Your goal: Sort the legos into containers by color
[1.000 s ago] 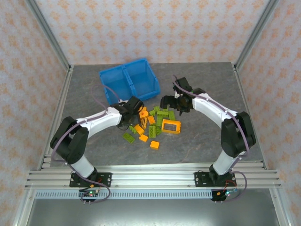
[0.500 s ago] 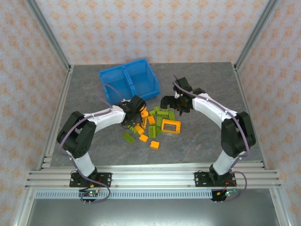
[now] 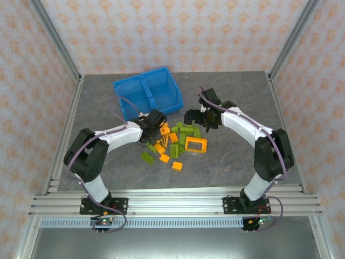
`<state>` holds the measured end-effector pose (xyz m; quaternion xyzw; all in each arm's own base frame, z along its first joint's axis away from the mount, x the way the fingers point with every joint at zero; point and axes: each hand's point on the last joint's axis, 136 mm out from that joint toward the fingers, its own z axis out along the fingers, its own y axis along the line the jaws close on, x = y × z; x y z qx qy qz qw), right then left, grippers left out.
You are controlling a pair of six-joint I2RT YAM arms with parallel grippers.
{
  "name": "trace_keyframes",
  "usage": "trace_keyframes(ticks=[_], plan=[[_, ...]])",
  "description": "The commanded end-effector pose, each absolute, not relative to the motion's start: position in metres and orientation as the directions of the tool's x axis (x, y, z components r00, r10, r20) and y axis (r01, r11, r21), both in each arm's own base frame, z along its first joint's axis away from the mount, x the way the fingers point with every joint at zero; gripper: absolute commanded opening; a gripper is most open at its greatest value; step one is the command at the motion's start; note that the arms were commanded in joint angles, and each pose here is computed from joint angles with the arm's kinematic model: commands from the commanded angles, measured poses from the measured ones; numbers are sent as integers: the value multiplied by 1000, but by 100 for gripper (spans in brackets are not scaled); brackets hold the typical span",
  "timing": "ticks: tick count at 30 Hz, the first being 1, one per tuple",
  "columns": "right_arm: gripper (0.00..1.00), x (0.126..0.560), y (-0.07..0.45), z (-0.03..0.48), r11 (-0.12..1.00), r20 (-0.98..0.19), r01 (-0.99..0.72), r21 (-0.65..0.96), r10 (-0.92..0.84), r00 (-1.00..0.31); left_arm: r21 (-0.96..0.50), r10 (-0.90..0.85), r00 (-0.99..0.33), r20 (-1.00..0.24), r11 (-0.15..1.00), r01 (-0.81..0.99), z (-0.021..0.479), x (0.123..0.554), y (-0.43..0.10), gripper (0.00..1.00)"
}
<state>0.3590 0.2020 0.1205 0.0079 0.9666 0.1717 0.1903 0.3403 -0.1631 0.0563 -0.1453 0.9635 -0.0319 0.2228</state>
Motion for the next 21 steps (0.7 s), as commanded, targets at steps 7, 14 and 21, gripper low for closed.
trace_keyframes(ticks=[7, 14, 21], plan=[[99, 356, 201, 154, 932, -414, -55, 358, 105, -904, -109, -284, -651, -704, 949, -295, 202, 389, -117, 42], [99, 349, 198, 162, 929, -424, -56, 367, 114, -898, -9, -243, -613, -752, 933, -359, 214, 467, -76, 42], [99, 341, 192, 166, 930, -431, -52, 365, 119, -894, -4, -291, -696, -657, 924, -383, 157, 530, -61, 44]])
